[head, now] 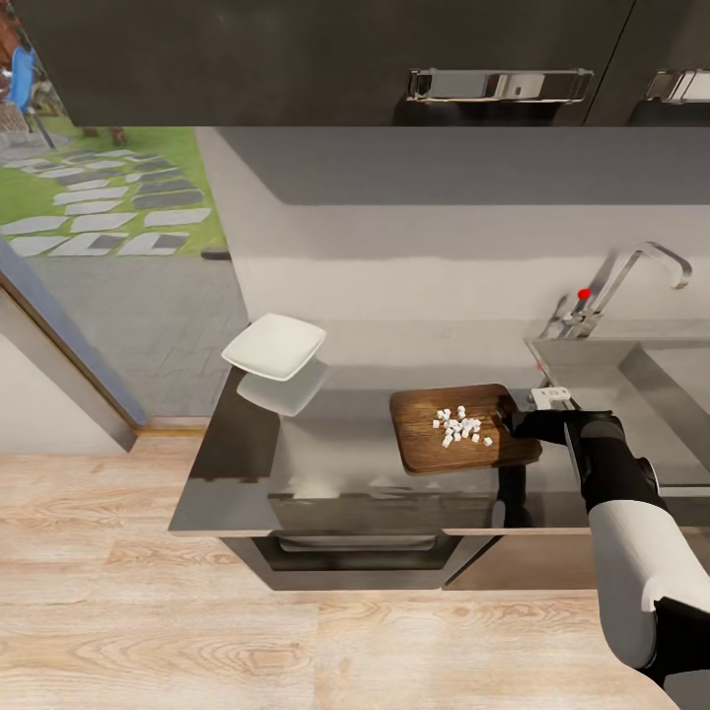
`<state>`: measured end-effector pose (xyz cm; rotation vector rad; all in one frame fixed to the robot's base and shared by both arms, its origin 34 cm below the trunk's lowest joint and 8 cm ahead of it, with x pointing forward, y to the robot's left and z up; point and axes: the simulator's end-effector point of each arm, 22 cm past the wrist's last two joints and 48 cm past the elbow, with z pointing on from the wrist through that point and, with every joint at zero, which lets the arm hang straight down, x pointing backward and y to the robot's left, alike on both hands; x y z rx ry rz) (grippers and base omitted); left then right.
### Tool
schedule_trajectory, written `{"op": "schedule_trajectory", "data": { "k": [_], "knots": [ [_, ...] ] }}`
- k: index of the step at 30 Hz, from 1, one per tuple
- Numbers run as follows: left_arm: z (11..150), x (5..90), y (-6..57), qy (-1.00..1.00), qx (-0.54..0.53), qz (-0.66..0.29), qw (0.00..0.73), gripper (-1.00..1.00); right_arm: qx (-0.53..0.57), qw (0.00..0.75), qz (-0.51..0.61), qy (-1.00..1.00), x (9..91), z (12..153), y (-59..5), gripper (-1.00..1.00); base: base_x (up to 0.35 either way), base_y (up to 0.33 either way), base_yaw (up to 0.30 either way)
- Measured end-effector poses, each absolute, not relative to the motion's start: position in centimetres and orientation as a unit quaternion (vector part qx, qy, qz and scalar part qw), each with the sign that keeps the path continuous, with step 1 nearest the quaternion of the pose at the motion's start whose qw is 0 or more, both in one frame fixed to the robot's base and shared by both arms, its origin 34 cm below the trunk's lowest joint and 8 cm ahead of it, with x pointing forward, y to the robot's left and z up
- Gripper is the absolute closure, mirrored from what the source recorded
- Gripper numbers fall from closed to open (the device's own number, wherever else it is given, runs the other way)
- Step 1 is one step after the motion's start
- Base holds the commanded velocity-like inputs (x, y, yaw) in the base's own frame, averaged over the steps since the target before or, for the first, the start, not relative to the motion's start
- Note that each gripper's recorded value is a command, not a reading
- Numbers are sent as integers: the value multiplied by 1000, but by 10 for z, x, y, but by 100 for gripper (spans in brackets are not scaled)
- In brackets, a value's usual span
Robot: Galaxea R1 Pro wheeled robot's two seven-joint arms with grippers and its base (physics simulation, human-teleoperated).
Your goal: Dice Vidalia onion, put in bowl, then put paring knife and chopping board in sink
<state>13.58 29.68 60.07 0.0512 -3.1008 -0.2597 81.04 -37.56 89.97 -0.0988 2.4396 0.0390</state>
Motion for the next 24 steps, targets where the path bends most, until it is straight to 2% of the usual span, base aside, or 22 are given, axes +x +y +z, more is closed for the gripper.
{"op": "schedule_trajectory", "data": {
  "k": [3,4,24],
  "knots": [
    [601,136,297,-996,16,-83,15,-100,-38,343,15,939,810,900,-376,-100,0,0,0],
    [601,136,297,-996,16,-83,15,-100,-38,343,15,939,810,900,-376,100,0,0,0],
    [601,136,297,-996,16,-83,15,-100,-38,343,14,939,810,900,-377,100,0,0,0]
  ]
}}
